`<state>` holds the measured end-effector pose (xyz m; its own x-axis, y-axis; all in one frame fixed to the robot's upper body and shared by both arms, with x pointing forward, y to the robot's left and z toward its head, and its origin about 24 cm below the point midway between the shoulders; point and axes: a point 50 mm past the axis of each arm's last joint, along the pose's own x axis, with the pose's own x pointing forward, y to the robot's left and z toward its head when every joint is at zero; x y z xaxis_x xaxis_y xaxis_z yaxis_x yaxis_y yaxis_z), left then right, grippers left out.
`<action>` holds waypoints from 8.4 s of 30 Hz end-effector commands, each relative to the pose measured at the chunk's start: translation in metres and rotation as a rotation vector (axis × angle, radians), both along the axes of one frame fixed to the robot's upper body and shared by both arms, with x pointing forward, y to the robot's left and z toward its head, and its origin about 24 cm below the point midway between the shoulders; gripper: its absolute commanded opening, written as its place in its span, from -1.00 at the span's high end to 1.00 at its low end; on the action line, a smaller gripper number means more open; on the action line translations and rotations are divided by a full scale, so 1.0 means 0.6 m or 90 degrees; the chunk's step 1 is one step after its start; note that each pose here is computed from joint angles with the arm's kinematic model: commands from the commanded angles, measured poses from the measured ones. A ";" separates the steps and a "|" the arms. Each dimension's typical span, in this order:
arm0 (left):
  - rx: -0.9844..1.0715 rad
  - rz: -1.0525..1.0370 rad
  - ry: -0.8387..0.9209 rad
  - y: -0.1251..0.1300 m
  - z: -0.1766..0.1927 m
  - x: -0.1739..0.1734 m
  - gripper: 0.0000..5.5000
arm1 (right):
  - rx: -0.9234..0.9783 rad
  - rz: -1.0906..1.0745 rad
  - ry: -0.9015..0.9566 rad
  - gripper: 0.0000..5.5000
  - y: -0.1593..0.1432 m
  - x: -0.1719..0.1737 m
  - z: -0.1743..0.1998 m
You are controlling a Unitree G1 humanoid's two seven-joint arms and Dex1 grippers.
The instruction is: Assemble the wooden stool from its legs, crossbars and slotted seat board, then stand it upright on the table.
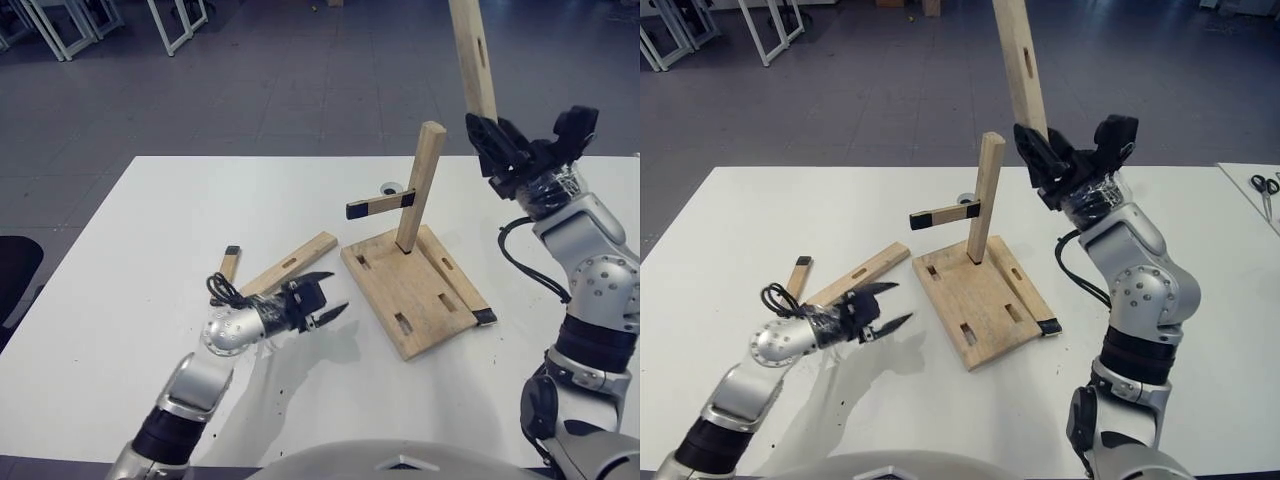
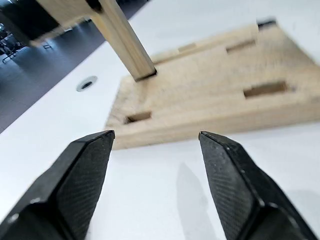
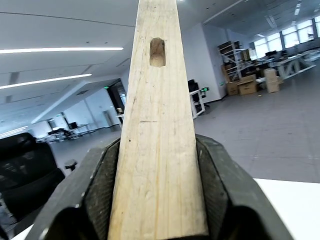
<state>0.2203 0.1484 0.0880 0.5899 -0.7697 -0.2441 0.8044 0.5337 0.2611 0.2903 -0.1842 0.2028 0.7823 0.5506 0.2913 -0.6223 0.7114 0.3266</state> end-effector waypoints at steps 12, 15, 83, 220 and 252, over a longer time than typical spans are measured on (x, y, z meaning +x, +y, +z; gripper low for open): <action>-0.610 -0.137 0.294 -0.033 0.188 0.023 -0.14 | 0.038 0.493 0.059 0.26 0.083 -0.077 -0.024; -0.619 -0.142 0.300 -0.033 0.196 0.021 -0.14 | 0.036 0.517 0.064 0.26 0.086 -0.084 -0.027; -0.371 0.097 0.146 0.036 0.046 0.040 0.26 | -0.919 0.563 -0.033 -0.25 0.039 -0.132 -0.232; 0.180 0.066 0.508 0.027 -0.192 0.038 0.26 | -0.542 -0.058 -0.432 0.10 0.180 0.031 0.095; 0.292 0.015 0.480 -0.010 -0.190 0.065 0.26 | -0.818 0.110 -0.103 0.10 0.094 -0.047 -0.224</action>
<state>0.3088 0.0798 0.0954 0.3113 -0.9085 -0.2786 0.9234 0.3585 -0.1371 0.2796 -0.1200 0.1275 0.7668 0.6271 -0.1372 -0.4970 0.4447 -0.7451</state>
